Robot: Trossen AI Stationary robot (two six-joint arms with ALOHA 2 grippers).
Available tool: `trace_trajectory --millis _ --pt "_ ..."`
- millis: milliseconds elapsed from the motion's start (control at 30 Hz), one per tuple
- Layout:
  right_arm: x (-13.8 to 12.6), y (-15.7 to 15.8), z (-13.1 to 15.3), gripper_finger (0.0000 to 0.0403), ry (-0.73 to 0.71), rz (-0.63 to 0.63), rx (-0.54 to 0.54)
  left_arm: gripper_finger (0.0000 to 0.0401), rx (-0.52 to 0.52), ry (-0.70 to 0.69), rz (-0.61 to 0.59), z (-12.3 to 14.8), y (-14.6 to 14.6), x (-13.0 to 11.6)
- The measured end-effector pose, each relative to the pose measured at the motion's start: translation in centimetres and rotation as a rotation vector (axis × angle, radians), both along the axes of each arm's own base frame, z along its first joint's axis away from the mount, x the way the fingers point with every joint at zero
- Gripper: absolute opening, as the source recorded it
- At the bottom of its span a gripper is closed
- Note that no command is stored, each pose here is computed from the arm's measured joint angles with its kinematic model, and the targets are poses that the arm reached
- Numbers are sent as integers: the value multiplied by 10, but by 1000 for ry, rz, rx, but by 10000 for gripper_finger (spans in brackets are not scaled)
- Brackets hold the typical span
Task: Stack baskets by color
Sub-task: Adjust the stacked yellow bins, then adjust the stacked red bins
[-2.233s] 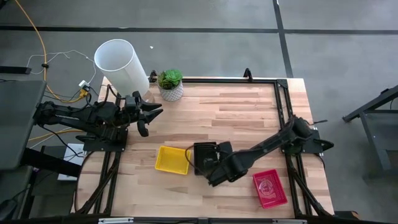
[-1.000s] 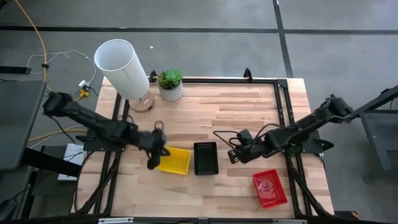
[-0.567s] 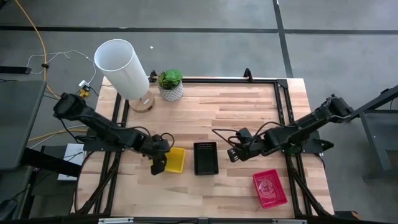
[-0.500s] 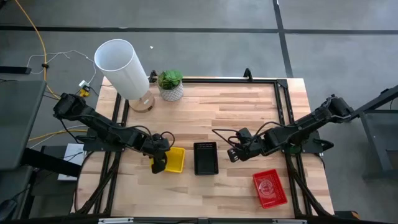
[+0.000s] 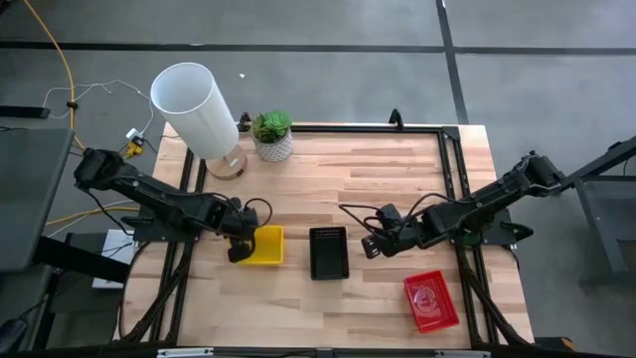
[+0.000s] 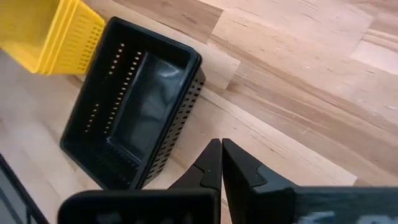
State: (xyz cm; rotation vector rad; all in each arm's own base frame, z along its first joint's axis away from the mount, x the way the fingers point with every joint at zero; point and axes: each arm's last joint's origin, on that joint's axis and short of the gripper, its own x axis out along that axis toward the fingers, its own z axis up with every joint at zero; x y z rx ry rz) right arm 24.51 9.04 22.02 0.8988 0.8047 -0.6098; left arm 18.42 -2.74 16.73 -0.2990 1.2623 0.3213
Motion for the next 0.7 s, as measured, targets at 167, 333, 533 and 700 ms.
trace_trajectory --millis 167,333,533,700 --pt "2 1 1 0 -26 5 19 0 36 14 -33 9 8 -10" --pt "3 2 2 0 -36 6 24 0 77 4 -68 17 14 -19" --pt "3 3 2 0 -28 38 34 0 102 -72 -53 26 18 -23" --pt "2 5 14 0 -34 145 141 0 44 -221 -9 40 17 -25"
